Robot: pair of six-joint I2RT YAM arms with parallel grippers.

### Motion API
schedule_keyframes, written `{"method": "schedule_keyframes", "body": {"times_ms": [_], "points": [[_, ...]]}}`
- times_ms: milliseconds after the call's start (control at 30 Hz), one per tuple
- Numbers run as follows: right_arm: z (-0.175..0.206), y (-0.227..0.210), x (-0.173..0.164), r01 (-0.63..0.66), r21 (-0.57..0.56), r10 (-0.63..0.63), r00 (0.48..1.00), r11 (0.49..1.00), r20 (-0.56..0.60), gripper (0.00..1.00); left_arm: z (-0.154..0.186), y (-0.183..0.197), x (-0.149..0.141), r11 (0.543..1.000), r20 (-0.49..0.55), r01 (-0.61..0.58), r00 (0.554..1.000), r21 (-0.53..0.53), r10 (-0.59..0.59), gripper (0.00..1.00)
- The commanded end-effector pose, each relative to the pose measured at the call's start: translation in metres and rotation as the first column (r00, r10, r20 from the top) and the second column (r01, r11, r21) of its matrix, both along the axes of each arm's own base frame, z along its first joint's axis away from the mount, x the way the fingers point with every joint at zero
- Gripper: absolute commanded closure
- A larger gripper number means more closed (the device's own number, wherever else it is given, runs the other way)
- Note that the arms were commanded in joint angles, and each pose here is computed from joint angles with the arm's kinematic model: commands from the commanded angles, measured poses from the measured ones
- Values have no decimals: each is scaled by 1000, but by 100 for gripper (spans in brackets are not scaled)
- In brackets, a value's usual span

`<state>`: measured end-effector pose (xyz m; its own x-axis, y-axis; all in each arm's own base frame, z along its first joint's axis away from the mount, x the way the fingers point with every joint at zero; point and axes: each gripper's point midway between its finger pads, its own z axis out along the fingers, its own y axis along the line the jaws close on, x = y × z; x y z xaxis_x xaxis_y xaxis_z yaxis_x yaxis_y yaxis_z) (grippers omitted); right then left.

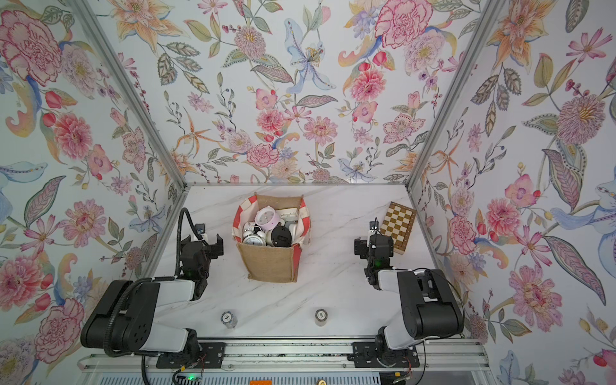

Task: Put the alarm clock into the canvas bag
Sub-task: Reset both arms

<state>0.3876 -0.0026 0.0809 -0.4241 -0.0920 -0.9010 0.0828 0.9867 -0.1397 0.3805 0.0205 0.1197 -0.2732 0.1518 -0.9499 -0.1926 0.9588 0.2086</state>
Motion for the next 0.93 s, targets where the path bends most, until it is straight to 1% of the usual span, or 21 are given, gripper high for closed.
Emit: {"method": "schedule_keyframes", "body": {"times_ms": [0,33,67,100,167,200,233,300,333,900], "points": [[30,1,-3,-35,38,27,982,999,186,1,24,-8,2,996,151,87,984,27,-90,1],[29,4,-7,-57,41,48,978,998,205,1,23,-9,-4,994,176,102,979,29,-106,1],[29,8,-9,-79,35,69,972,996,225,1,29,-10,-9,994,221,109,969,31,-114,1],[31,12,-10,-100,21,92,964,995,251,1,33,-9,-12,993,242,111,963,32,-116,1],[32,12,-11,-95,18,88,966,995,244,1,29,-11,-11,991,227,127,965,30,-130,1],[30,8,-8,-72,23,65,971,997,230,1,28,-12,-8,990,218,134,966,34,-138,1],[29,2,-5,-31,36,22,975,999,221,1,22,-11,-4,992,184,126,974,27,-129,1],[27,-7,-5,5,55,-16,978,998,209,1,24,-4,-5,996,193,83,977,21,-85,1],[27,-8,-5,11,56,-23,977,998,213,1,25,-4,-5,997,196,78,977,25,-82,1],[27,-10,-5,13,64,-27,977,998,211,1,25,-4,-7,997,198,75,977,29,-80,1]]}}
